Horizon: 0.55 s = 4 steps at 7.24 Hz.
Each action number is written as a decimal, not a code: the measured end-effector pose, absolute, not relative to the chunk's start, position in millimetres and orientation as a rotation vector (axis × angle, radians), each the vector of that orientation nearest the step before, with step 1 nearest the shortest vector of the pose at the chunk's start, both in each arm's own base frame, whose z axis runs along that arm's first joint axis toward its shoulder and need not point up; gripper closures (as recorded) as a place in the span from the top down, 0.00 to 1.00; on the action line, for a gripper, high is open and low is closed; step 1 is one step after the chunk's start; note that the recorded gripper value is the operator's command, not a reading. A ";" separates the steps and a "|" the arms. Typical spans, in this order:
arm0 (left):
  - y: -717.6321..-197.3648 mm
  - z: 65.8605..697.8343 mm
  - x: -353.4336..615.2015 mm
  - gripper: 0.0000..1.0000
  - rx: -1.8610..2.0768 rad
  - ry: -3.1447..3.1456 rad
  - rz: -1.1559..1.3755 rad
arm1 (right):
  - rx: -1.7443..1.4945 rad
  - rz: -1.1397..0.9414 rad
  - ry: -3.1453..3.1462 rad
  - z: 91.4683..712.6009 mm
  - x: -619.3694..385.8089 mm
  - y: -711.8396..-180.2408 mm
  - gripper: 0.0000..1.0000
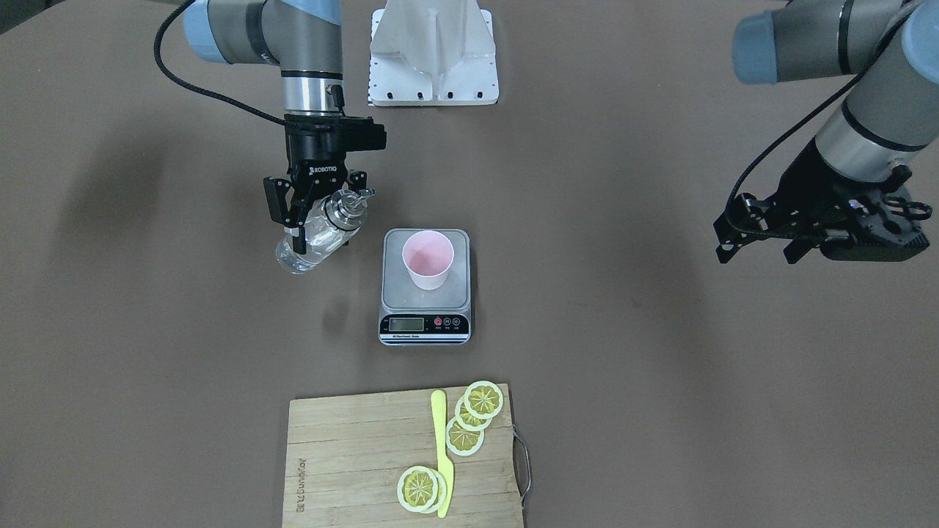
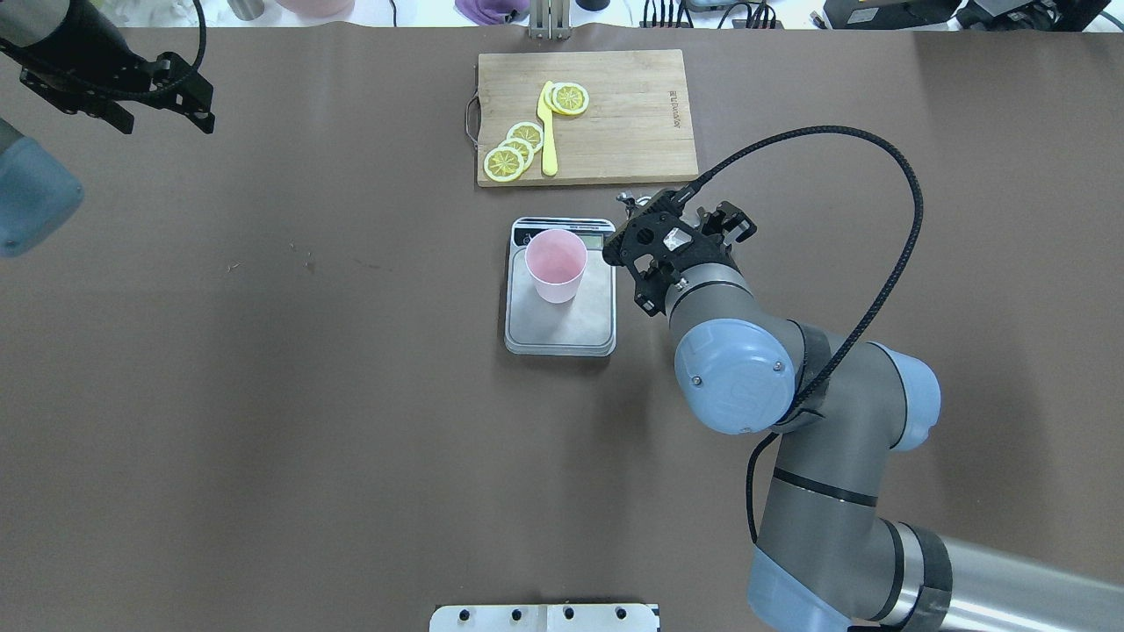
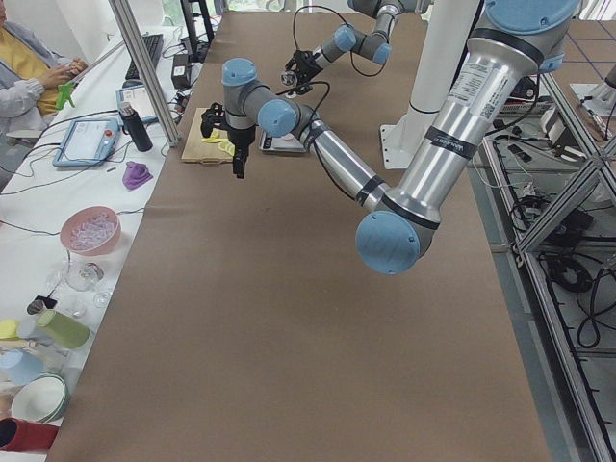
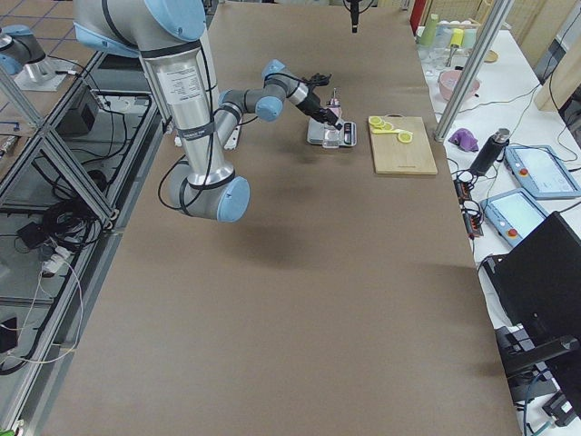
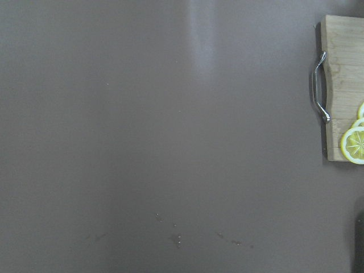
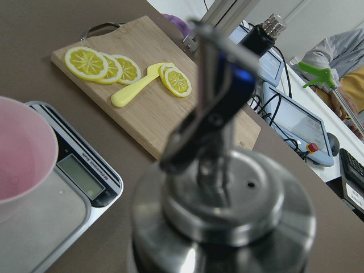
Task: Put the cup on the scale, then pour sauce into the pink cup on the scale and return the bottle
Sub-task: 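Carry the sauce bottle with the right gripper over the pink cup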
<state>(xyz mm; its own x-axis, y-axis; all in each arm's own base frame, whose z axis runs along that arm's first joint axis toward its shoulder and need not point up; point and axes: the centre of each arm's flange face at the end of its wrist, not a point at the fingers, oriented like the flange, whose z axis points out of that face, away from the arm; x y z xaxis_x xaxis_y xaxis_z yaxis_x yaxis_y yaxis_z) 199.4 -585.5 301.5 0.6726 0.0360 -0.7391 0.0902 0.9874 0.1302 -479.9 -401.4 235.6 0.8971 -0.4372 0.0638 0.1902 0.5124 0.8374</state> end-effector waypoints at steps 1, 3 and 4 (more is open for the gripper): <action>-585.7 307.8 194.0 0.93 0.164 0.828 -0.021 | 0.931 -0.409 -0.228 234.0 -484.7 -400.9 0.00; -586.1 316.2 184.3 0.94 0.170 0.819 -0.011 | 0.892 -0.439 -0.170 227.4 -492.1 -401.9 0.00; -585.7 326.6 172.8 0.97 0.183 0.806 0.014 | 0.875 -0.451 -0.146 223.1 -497.7 -403.6 0.00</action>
<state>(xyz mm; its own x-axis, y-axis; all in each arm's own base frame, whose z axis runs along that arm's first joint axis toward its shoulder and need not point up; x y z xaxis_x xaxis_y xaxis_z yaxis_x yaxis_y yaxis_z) 172.8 -585.7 326.6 0.6928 0.0824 -0.7164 0.0569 0.9841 0.1682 -497.7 -403.6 223.1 0.8965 -0.4392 -0.0582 0.3215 0.5545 0.7676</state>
